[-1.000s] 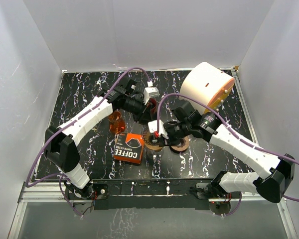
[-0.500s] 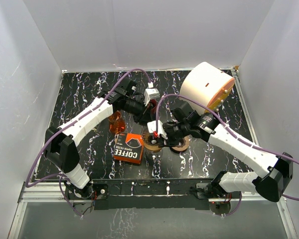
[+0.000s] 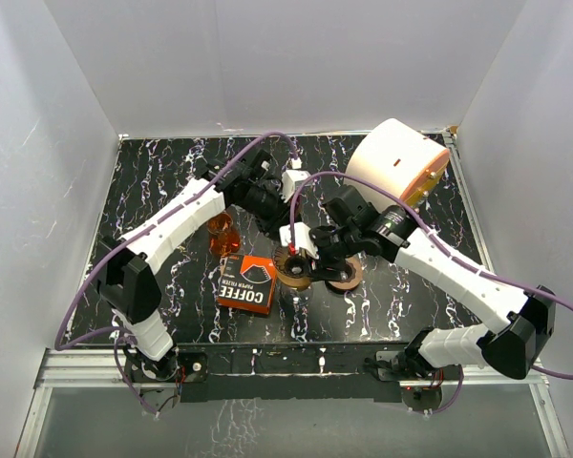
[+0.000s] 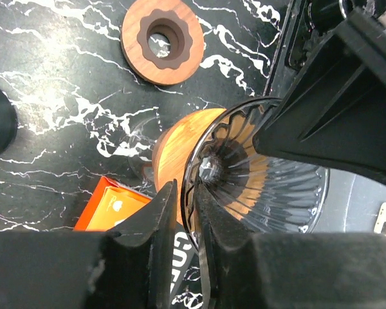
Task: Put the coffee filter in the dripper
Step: Place the coffee dripper on the coffee server.
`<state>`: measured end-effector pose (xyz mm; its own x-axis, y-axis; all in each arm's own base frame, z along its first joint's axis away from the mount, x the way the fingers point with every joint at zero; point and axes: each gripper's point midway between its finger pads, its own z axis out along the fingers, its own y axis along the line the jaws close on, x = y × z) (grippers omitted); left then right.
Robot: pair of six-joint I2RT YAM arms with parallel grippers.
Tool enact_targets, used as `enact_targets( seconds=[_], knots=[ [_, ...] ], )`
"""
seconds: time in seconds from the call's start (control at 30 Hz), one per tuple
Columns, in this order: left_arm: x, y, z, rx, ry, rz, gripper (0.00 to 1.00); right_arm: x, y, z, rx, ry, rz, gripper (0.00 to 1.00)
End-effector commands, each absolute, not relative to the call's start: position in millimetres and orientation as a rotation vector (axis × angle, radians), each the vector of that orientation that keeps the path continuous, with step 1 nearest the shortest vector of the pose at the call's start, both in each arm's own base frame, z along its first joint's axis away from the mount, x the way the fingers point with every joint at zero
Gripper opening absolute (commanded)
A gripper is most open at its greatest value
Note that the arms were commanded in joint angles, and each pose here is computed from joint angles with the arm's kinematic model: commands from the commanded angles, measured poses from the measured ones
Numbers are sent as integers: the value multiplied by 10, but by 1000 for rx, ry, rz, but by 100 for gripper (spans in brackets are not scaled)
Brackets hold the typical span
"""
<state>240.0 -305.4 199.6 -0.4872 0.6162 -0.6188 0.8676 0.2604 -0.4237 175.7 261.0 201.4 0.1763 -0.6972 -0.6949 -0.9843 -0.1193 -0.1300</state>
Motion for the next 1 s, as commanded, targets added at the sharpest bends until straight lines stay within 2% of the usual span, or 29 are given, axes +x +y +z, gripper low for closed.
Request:
enact_targets(
  seconds=[0.0, 0.2, 0.57, 0.97],
  knots=[
    [2385, -2973, 1967, 1398, 2249, -1003, 20, 1842, 2614, 2229, -1859, 1542, 601, 53],
    [2447, -3025, 2080, 1393, 2211, -1001, 31, 1801, 2622, 2336, -1842, 1521, 621, 64],
    [2489, -3040, 2424, 1396, 2106, -972, 60, 1803, 2554, 2604, -1767, 1488, 677, 71],
    [2593, -2846, 2635, 1344, 2071, -811, 73, 2040, 2264, 2947, -1507, 1534, 703, 73]
  ],
)
